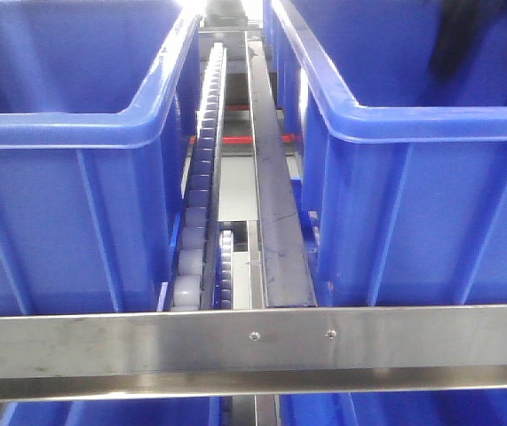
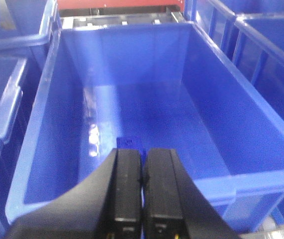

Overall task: Pick and sort blue part to right shelf
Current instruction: 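Open the left gripper to drop its part into the bin below, then open the right gripper to drop its part into the bin below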

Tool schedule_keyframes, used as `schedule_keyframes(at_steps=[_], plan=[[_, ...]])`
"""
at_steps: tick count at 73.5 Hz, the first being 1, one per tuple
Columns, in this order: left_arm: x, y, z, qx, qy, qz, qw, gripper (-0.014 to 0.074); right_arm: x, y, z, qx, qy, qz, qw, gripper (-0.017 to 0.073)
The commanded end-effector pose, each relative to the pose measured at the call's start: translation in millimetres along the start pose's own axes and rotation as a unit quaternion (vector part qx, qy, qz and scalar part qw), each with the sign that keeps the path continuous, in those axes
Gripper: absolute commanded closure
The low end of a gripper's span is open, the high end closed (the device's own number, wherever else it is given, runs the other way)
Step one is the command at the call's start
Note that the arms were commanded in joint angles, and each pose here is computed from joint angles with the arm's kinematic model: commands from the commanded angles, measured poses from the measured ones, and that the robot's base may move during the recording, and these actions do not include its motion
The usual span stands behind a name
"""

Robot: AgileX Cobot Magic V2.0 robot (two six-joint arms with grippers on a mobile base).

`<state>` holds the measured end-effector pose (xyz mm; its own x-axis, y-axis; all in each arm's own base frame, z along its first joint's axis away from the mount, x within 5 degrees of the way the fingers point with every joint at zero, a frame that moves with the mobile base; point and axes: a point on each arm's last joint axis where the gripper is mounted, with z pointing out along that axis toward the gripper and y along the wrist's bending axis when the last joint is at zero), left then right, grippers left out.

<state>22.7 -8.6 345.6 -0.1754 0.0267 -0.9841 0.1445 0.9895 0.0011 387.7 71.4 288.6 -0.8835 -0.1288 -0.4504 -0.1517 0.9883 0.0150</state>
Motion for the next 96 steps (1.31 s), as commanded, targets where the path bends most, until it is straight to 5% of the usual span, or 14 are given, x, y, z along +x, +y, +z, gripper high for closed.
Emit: schedule_keyframes(at_steps=[1, 14, 29, 48, 78, 86, 96], plan=[[-14, 0.4, -2, -0.003, -0.045, -0.003, 0.999, 0.0468, -23, -3.9, 4, 0.013, -0.013, -0.006, 1.000, 0.0343], [-15, 0.4, -2, -0.003, -0.048, -0.003, 0.999, 0.0468, -38, -4.0, 47, 0.017, 0.066, -0.016, 0.998, 0.0343], [-14, 0.4, -2, -0.003, -0.047, -0.003, 0.999, 0.0468, -49, -4.0, 41, 0.018, 0.037, -0.017, 0.999, 0.0328], [-14, 0.4, -2, -0.003, -0.047, -0.003, 0.999, 0.0468, -51, -5.8, 22, 0.028, 0.015, -0.035, 0.999, -0.0068], [-14, 0.4, -2, -0.003, -0.046, -0.003, 0.999, 0.0468, -47, -5.9, -44, 0.029, -0.020, -0.032, 0.999, -0.0024], [-14, 0.4, -2, -0.003, -0.046, -0.003, 0.999, 0.0468, -41, -6.1, -65, 0.029, -0.032, -0.031, 0.999, 0.0097], [-14, 0.4, -2, -0.003, -0.046, -0.003, 0.999, 0.0468, -20, -6.6, -85, 0.029, -0.040, -0.032, 0.998, 0.0354]])
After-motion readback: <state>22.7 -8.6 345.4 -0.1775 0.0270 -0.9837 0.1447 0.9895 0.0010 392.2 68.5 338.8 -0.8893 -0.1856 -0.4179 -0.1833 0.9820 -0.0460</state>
